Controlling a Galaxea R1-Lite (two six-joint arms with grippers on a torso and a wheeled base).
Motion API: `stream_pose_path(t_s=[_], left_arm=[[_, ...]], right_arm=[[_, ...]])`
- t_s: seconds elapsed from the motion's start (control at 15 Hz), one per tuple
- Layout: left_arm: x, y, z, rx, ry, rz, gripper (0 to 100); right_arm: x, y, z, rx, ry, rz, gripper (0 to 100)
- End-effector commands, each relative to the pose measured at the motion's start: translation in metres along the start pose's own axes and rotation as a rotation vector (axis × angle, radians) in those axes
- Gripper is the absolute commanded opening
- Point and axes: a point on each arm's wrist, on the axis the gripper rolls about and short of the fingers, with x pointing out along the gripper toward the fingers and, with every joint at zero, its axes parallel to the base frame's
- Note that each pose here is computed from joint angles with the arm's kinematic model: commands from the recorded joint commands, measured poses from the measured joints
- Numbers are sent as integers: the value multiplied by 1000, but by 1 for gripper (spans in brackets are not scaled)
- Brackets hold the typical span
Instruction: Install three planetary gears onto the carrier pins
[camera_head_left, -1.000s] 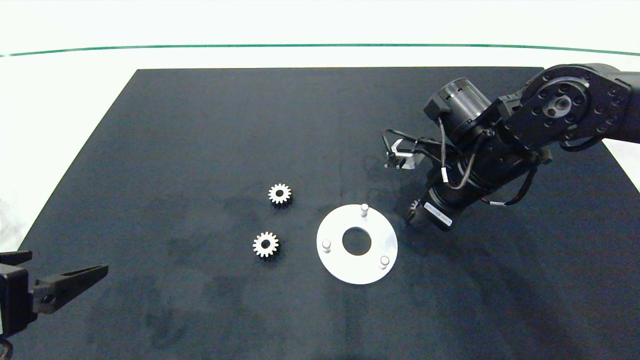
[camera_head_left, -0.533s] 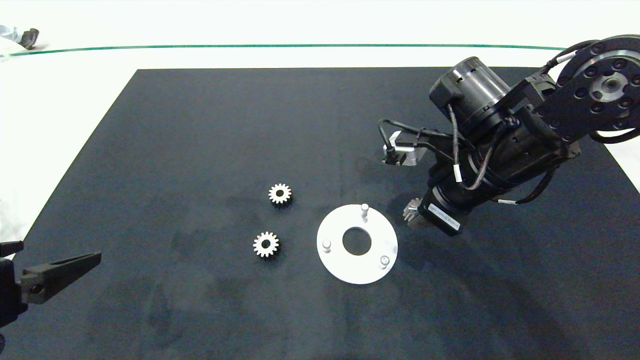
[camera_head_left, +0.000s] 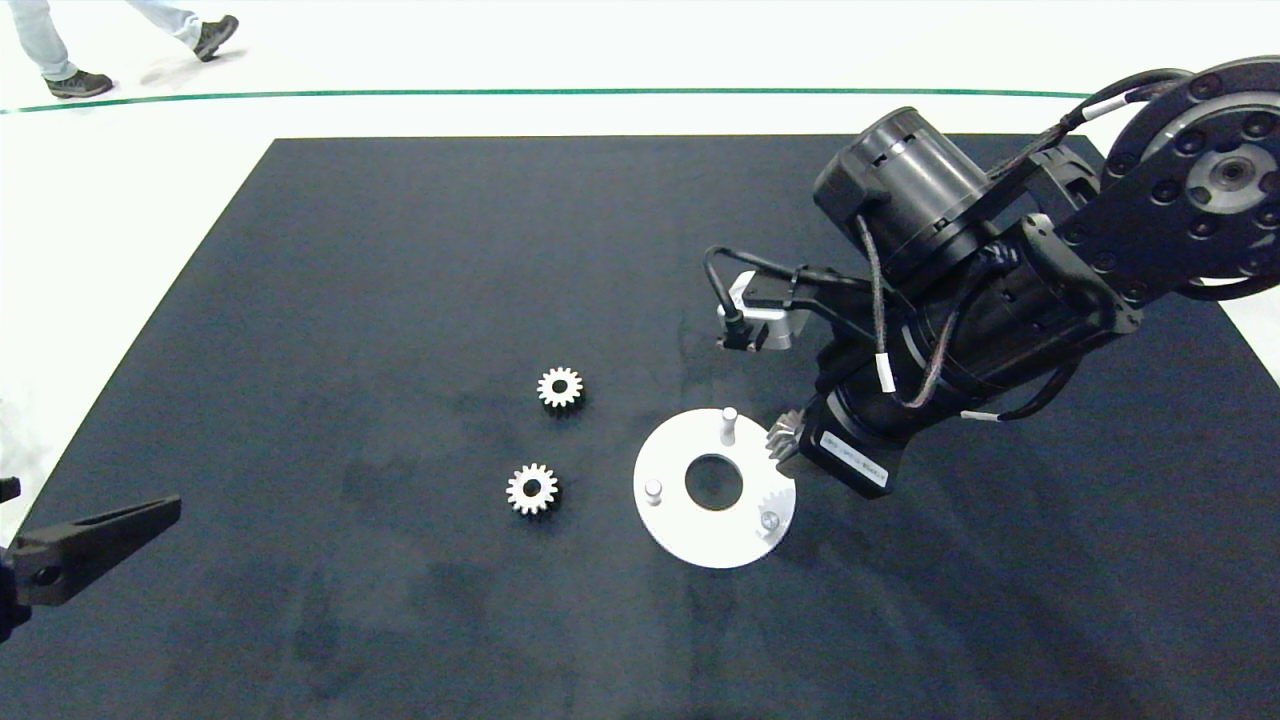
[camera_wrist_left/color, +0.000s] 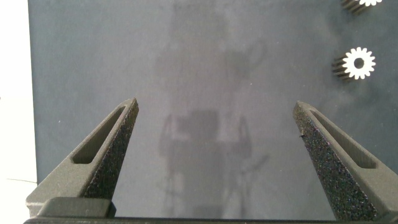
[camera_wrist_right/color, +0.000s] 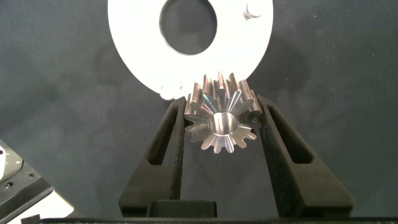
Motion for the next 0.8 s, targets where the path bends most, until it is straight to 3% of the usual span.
stream_pose_path(t_s=[0.07,0.8], left_arm=[[0,0,-1,-1,6,5,100],[-4,1,0,-6,-14,5,100]], right_arm=[[6,10,3,-30,22,10,25],[13,25,-1,-88,136,50,25]])
